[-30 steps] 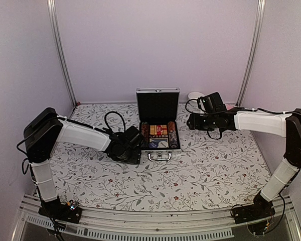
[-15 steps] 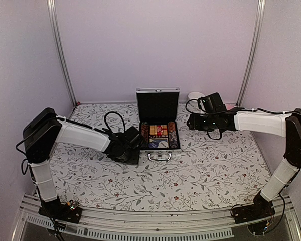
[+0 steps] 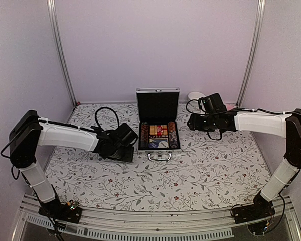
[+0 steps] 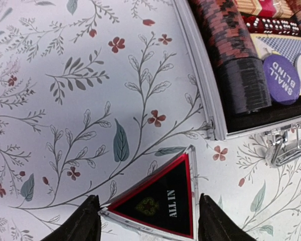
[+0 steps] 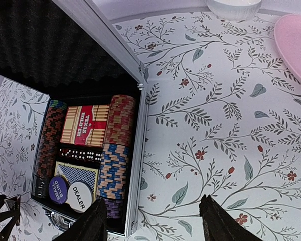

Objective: Pack up texas hold em set

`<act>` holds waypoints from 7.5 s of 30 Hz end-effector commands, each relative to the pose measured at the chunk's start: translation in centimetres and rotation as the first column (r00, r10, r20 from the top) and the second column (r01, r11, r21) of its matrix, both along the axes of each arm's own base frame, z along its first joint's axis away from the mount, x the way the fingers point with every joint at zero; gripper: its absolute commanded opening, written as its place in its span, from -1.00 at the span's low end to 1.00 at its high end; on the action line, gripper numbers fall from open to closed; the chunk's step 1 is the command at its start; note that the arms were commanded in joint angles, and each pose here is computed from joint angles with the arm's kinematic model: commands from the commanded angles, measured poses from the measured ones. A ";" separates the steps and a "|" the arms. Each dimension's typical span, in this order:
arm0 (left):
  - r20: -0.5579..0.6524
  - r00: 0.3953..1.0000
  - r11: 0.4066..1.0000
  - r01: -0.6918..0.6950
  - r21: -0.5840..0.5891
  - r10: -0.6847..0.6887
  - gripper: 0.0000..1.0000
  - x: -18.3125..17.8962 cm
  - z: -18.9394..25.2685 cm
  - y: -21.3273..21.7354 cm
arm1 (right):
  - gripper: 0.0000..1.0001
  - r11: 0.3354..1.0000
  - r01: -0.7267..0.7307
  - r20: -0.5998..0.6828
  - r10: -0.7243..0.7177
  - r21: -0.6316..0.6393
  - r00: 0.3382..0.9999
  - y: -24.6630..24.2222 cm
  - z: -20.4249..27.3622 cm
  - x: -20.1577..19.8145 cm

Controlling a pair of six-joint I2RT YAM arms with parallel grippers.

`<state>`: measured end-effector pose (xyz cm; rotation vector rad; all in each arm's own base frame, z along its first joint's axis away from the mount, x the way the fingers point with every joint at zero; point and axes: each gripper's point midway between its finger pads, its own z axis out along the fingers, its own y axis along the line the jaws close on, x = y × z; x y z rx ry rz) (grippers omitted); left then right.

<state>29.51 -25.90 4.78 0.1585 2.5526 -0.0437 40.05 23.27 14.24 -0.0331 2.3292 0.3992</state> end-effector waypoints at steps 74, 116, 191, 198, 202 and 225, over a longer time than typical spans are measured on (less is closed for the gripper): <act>0.367 0.894 0.940 0.320 -0.119 -0.258 0.58 15.4 6.5 -14.7 | 0.30 0.995 0.091 0.115 -0.096 0.047 0.989 -2.0 4.5 0.3; 0.617 0.749 0.508 0.640 -0.577 -0.243 0.76 20.0 25.6 -3.0 | 0.63 0.794 -0.443 0.310 0.334 0.416 0.890 3.3 13.2 9.0; 0.346 0.836 0.707 0.547 -0.448 -0.427 0.52 5.6 2.7 -5.1 | 0.40 0.860 -0.173 -0.222 0.310 0.480 0.925 14.6 -7.3 -10.9; 0.346 0.845 0.700 0.533 -0.475 -0.409 0.51 5.5 2.0 -5.2 | 0.38 0.868 -0.182 -0.203 0.304 0.462 0.931 15.7 -7.6 -10.2; 0.342 0.846 0.704 0.531 -0.472 -0.409 0.51 5.4 1.5 -5.0 | 0.34 0.873 -0.187 -0.194 0.300 0.451 0.934 16.2 -7.9 -10.1; 0.340 0.838 0.691 0.545 -0.475 -0.427 0.48 5.4 0.3 -4.9 | 0.33 0.875 -0.141 -0.235 0.275 0.463 0.932 17.5 -9.4 -9.0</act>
